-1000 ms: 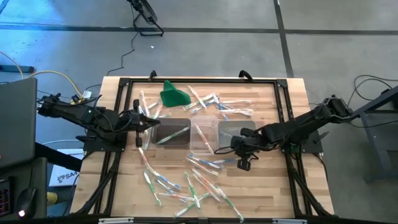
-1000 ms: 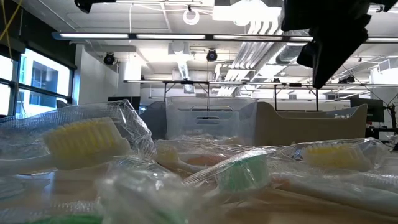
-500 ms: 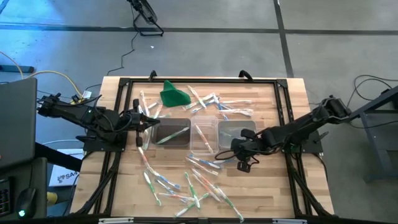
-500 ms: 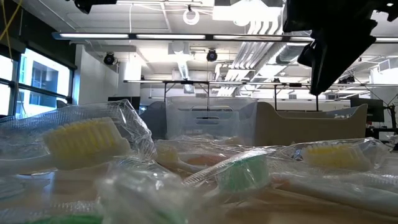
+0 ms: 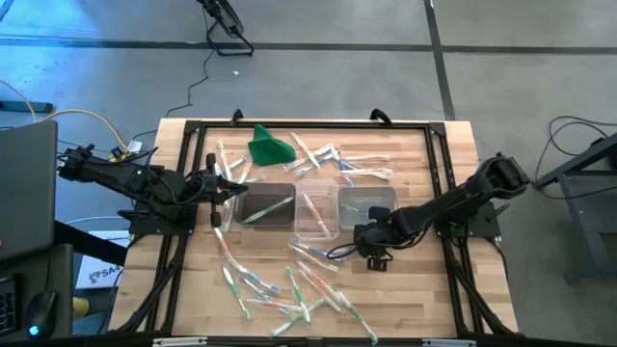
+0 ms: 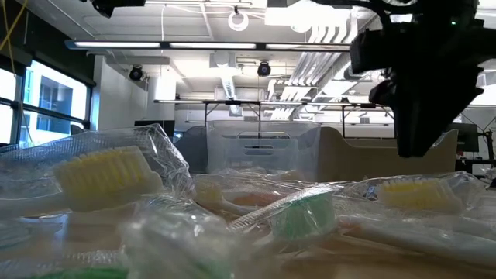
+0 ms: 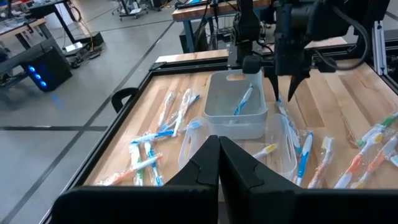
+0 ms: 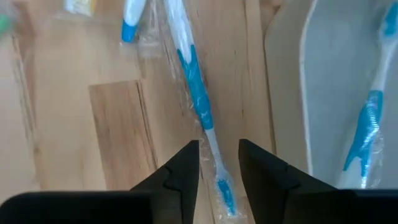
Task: Pick & Place Toothbrushes
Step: Put the blue toothbrush into the gray bin
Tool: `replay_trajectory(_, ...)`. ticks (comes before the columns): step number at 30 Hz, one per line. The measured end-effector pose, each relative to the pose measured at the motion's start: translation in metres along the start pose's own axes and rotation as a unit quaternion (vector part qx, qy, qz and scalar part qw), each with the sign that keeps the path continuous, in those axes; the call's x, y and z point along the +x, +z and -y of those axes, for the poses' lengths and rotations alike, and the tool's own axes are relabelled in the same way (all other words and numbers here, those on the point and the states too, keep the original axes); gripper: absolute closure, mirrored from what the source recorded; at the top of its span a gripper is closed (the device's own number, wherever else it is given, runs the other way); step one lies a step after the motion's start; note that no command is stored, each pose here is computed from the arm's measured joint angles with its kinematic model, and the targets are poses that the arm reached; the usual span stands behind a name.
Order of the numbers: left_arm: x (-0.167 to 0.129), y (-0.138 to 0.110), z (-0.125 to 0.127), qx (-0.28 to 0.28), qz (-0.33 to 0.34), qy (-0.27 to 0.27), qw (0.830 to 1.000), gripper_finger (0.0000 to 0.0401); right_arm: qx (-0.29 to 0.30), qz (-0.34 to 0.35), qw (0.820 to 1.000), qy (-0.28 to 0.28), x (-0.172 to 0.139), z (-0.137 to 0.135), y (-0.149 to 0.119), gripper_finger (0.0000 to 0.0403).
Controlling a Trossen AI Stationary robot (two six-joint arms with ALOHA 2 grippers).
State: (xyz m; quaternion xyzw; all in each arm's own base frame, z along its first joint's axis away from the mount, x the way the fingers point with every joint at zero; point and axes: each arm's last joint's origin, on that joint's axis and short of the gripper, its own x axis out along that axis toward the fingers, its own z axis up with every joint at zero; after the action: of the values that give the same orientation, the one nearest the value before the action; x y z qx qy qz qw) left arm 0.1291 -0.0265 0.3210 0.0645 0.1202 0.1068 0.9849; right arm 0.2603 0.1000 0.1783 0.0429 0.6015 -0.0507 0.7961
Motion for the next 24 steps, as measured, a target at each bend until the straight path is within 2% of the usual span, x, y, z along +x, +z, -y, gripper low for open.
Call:
replay_trajectory(14, 0.0, -0.002, 0.0, 0.006, -0.01, 0.0, 1.0, 0.04, -0.005, -0.042, 0.999, -0.019, 0.024, -0.003, -0.002, 0.0301)
replay_trajectory(24, 0.0, -0.002, 0.0, 0.006, -0.01, 0.0, 1.0, 0.04, -0.009, -0.082, 0.996, -0.013, 0.042, -0.005, -0.005, 0.0302)
